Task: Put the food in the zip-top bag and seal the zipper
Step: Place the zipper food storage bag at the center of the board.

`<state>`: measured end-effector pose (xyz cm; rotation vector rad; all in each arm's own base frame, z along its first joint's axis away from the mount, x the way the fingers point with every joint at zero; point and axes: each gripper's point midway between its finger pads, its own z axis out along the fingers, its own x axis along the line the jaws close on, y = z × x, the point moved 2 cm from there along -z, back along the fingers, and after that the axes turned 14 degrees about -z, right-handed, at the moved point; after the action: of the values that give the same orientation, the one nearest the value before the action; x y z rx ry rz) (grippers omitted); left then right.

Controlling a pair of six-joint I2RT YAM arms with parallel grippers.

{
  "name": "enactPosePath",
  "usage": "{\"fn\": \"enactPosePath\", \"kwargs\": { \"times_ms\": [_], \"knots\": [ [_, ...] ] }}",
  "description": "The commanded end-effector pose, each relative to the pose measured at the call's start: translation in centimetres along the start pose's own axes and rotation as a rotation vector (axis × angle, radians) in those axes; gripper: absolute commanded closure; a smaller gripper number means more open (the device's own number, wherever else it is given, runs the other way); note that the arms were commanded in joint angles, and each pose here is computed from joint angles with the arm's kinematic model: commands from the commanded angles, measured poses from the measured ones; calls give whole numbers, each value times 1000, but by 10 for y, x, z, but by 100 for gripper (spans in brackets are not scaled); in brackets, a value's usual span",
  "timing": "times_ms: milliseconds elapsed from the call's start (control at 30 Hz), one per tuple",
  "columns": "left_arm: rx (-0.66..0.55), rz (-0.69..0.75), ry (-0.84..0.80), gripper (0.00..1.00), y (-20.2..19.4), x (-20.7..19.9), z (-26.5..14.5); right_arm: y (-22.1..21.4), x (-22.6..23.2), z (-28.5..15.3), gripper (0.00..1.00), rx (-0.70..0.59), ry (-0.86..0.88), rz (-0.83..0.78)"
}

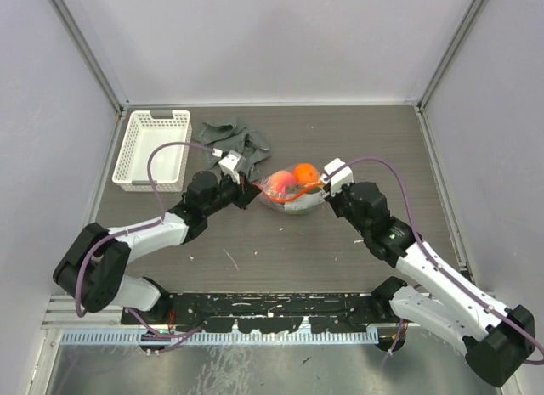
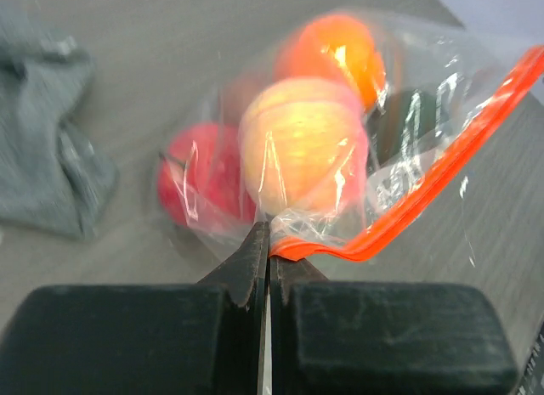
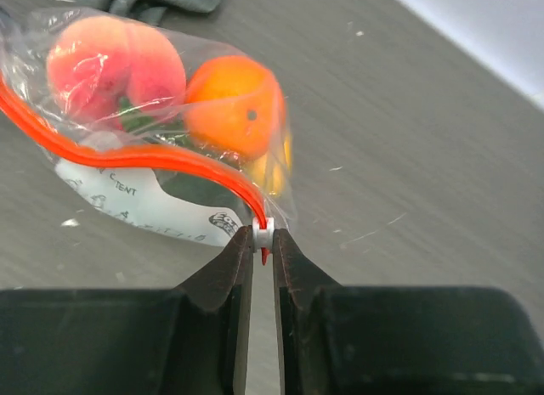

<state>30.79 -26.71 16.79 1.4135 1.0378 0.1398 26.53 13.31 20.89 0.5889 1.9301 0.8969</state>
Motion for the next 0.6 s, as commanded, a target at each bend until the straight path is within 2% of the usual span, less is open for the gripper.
{"fn": "enactPosePath", "kwargs": {
  "times_ms": [0,200,333,400,467,567],
  "knots": [
    [16,-125,-53,100,-15,-12,-22,20,19,-21,99,-128,91,256],
    [73,-253,-3,100,-45,-9,-58,23,48,-51,97,-209,236,476],
    [78,-308,48,94,-57,-5,-82,16,62,-65,96,-232,290,596],
    [76,-336,61,88,-61,-5,-92,12,67,-70,92,-234,307,639],
    [61,-360,65,78,-62,-6,-101,8,71,-74,87,-234,317,664],
    [48,-391,75,68,-61,-9,-113,3,74,-78,73,-243,320,686]
  ]
}}
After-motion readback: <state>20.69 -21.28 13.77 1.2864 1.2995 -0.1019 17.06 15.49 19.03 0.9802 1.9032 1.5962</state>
